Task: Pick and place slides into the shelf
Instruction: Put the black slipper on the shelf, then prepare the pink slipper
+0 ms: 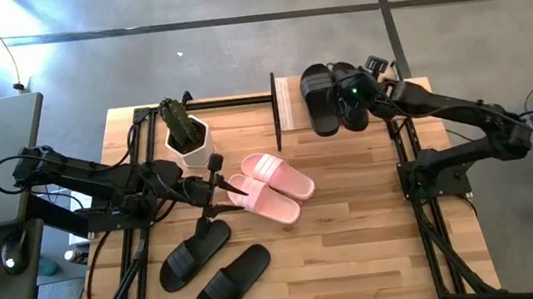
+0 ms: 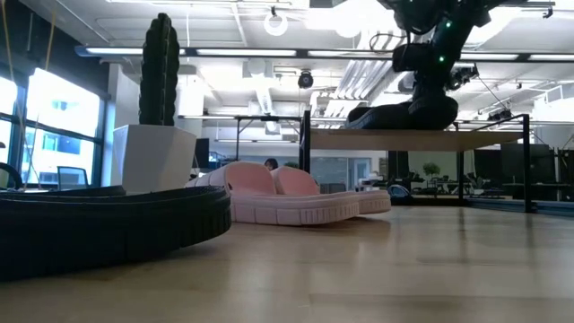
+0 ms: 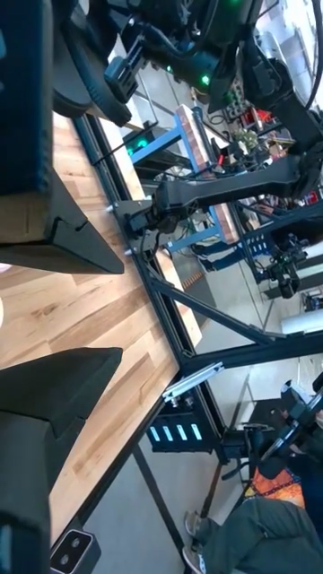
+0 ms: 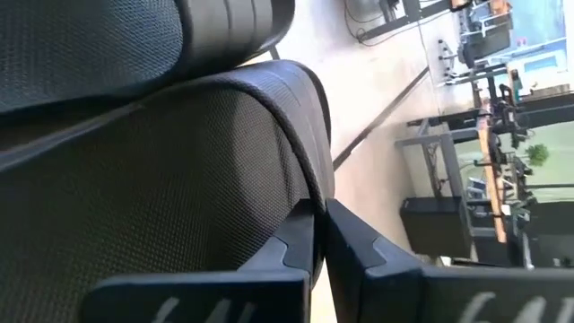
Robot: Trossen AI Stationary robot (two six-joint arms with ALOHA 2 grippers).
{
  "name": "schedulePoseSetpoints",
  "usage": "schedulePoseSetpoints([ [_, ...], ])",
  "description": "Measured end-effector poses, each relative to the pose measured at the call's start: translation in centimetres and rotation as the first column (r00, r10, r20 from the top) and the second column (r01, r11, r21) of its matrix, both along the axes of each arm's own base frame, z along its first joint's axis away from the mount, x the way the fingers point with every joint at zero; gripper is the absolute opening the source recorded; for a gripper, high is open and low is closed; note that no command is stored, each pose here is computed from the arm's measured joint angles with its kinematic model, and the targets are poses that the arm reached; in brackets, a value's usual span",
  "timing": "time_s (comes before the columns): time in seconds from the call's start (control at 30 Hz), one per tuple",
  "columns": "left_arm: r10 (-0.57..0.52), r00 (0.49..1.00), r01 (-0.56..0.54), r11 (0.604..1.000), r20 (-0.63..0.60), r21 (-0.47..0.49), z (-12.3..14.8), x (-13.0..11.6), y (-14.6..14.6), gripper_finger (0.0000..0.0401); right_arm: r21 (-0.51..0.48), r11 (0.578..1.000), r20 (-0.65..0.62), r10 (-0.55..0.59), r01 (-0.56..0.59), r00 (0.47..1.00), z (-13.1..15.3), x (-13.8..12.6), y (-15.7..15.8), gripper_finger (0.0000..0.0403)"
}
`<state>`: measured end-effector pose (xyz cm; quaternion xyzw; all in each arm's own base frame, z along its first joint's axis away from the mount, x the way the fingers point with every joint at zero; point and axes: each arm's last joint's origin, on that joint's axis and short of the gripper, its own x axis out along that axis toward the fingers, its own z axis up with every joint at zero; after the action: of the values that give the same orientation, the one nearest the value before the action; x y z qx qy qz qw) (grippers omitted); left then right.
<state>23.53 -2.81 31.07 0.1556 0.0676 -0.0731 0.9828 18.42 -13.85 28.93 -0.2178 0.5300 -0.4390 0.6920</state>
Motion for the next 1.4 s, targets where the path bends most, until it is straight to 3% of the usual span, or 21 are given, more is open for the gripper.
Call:
schedulePoseSetpoints([
  [0.3, 0.0, 1.0, 0.0, 1.0, -0.002, 0.001, 0.0, 0.0, 0.0, 0.0129, 0.017, 1.0, -0.022, -0.002, 0.002, 1.0, -0.2, -0.1, 0.0, 0.0004],
  [0.8, -0.001, 1.0, 0.001, 1.0, -0.002, 0.001, 0.0, 0.0, 0.0, 0.0129, 0.045, 0.999, -0.001, 0.029, -0.029, 1.0, -0.2, 0.0, 0.0, 0.0072],
  [1.4, -0.001, 1.0, 0.001, 1.0, -0.01, 0.002, -0.1, 0.0, 0.0, 0.0129, -0.008, 0.998, 0.118, 0.059, -0.058, 0.991, 2.5, -2.5, 1.9, 0.0087],
])
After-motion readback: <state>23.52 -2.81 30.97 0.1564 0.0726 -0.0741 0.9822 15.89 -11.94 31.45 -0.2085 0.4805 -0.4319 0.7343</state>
